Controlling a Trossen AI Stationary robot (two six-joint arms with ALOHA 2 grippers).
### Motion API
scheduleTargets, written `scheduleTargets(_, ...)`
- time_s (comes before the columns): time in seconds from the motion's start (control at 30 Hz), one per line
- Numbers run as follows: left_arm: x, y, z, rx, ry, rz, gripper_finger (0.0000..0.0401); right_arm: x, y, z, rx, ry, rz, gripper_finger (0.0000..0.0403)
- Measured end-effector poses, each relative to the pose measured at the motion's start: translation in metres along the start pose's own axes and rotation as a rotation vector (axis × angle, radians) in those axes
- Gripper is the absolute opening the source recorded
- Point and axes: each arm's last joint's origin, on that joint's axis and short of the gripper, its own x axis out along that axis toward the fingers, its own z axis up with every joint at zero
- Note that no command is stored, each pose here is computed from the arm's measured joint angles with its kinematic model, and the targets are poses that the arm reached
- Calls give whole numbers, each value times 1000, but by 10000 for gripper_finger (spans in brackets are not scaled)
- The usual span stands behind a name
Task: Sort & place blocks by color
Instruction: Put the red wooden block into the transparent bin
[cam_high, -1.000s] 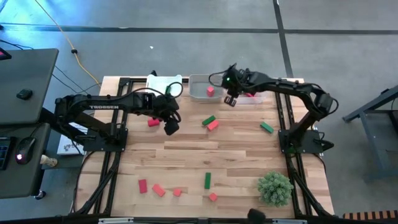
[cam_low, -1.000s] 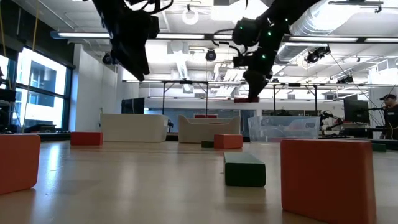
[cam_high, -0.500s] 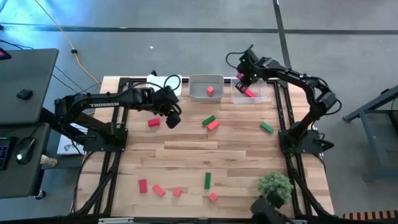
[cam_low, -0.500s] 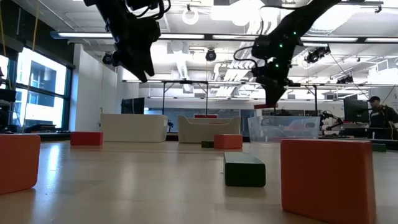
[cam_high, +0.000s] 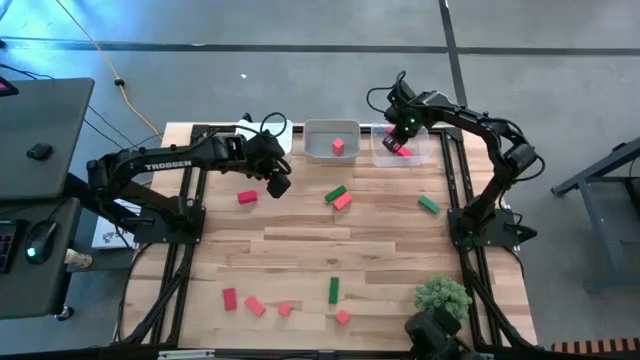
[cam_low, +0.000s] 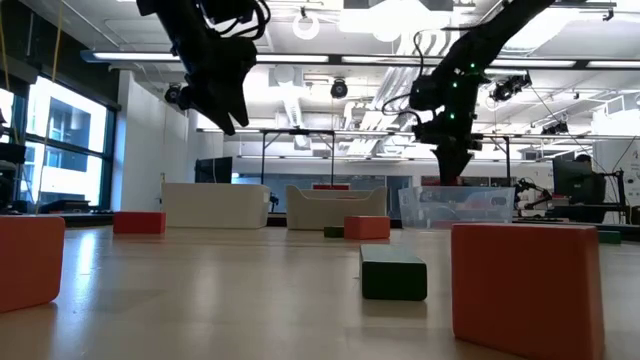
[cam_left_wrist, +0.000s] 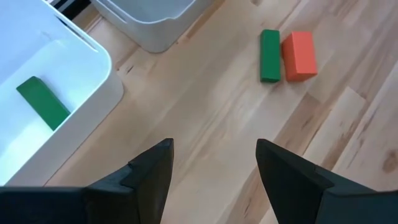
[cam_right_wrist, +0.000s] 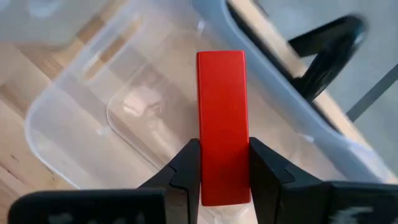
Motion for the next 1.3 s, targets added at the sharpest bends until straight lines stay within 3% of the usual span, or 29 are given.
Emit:
scheduleTargets(0.43,0,2,1,-6,-1,3,218,37,-1,-2,19,151,5,78)
scheduleTargets(1.13,0,2,0,-6,0,3,218,45,-10,-9,67,237,-12,85)
scheduleTargets(1.3,0,1,0,-8,0,3,218,45,-10,-9,67,237,-13,105)
